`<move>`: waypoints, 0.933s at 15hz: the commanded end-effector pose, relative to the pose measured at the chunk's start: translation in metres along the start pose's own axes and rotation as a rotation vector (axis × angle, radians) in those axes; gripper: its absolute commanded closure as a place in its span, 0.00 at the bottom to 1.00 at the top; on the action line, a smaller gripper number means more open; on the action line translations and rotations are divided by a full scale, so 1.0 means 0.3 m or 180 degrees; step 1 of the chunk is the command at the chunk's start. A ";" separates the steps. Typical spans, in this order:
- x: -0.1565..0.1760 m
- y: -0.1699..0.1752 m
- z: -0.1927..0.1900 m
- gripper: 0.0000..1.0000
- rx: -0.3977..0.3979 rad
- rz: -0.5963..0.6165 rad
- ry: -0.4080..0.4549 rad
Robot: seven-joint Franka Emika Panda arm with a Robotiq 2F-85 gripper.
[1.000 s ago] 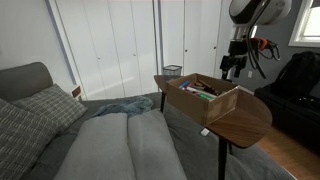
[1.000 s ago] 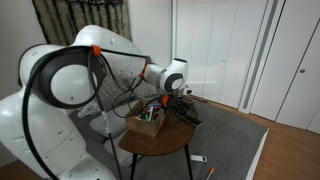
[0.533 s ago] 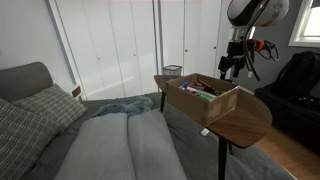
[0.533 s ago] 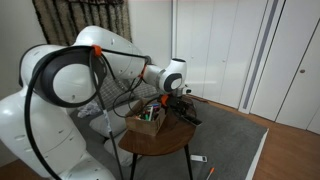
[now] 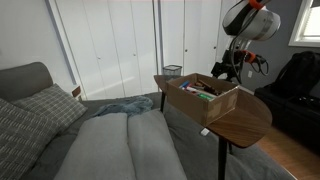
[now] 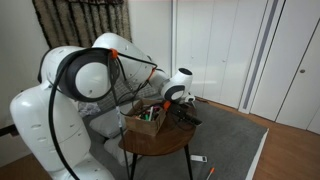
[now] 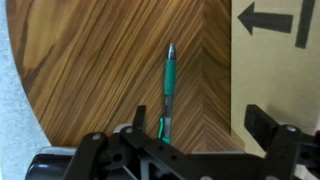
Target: Pick up the black pen from the table and put it in the cardboard box
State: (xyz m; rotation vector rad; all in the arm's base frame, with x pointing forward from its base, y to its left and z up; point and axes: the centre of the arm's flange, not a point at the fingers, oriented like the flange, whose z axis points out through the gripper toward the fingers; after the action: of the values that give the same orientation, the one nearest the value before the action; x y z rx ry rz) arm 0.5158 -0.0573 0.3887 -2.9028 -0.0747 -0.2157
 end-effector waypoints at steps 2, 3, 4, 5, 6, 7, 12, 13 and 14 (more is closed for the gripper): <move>-0.001 0.059 0.075 0.13 0.0165 0.0094 0.0012; -0.009 0.073 0.078 0.19 0.0138 0.0125 -0.0023; -0.015 0.085 0.079 0.28 0.0086 0.0132 -0.0073; -0.015 0.090 0.083 0.36 0.0038 0.0126 -0.0102; -0.014 0.093 0.088 0.44 0.0013 0.0129 -0.0122; -0.011 0.086 0.095 0.51 -0.0015 0.0118 -0.0144; 0.004 0.040 0.115 0.85 -0.0170 -0.0035 -0.0275; 0.007 0.028 0.113 0.93 -0.0232 -0.0083 -0.0320; 0.007 0.016 0.110 0.99 -0.0314 -0.0143 -0.0398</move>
State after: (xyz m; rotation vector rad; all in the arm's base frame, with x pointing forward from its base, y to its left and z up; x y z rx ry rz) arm 0.5186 -0.0662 0.3531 -2.9540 -0.1068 -0.1119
